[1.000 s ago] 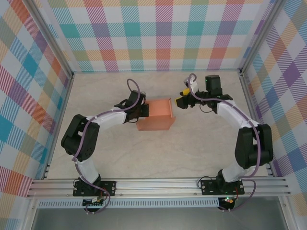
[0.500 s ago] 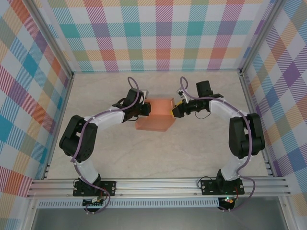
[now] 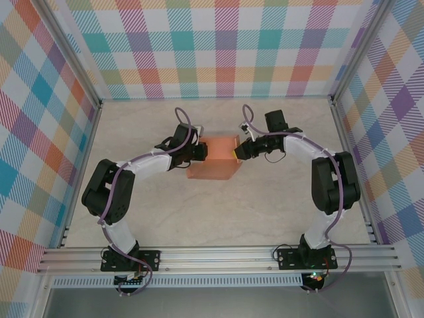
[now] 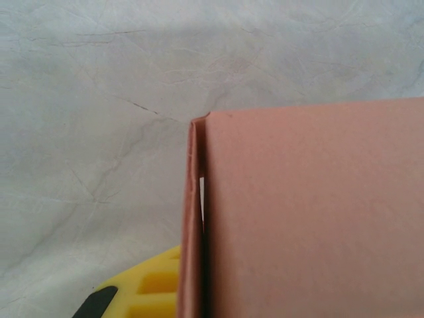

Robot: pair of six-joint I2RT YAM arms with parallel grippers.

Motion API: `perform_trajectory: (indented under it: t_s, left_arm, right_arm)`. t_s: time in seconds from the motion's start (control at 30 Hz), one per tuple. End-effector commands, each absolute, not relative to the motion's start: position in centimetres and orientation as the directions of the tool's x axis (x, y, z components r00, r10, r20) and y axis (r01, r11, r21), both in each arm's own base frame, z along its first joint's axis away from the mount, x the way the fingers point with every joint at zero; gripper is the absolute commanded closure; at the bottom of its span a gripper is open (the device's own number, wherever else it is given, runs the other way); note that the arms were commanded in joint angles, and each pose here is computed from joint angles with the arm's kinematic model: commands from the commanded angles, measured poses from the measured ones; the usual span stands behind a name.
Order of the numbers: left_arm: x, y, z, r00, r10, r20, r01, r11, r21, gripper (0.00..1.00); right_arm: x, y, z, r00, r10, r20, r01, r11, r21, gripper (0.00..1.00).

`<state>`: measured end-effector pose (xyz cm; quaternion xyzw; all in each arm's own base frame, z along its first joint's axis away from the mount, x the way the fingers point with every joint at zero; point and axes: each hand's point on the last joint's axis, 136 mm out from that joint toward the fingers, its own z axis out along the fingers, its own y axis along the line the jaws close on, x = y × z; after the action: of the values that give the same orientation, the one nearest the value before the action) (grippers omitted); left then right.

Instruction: Fold the paper box

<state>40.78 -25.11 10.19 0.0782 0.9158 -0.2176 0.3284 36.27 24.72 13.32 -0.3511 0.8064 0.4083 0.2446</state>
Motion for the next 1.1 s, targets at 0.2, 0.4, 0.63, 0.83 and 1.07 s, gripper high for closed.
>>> perform_trajectory:
  t_s: [0.2, 0.4, 0.63, 0.83, 1.07]
  left_arm:
    - [40.5, -26.4, 11.5, -0.758, -0.026, -0.652, 0.309, 0.865, -0.395, 1.00]
    - [40.5, -26.2, 11.2, -0.761, -0.037, -0.648, 0.291, 0.873, -0.392, 1.00]
    - [40.8, -25.6, 11.7, -0.750, -0.036, -0.661, 0.279, 0.888, -0.365, 1.00]
    - [41.2, -24.8, 11.6, -0.752, -0.043, -0.658, 0.253, 0.903, -0.347, 1.00]
    - [41.8, -24.1, 11.1, -0.754, -0.040, -0.655, 0.226, 0.921, -0.317, 1.00]
  right_arm:
    - [39.3, 23.9, 9.8, -0.716, -0.329, -0.615, -0.640, 0.661, 0.391, 0.68]
    - [38.4, 24.7, 10.5, -0.697, -0.322, -0.640, -0.668, 0.617, 0.417, 0.67]
    - [37.5, 24.8, 13.2, -0.647, -0.291, -0.704, -0.714, 0.554, 0.428, 0.46]
    - [36.8, 24.6, 15.5, -0.629, -0.274, -0.727, -0.735, 0.515, 0.442, 0.37]
    - [36.6, 23.6, 17.8, -0.614, -0.247, -0.750, -0.737, 0.520, 0.432, 0.35]
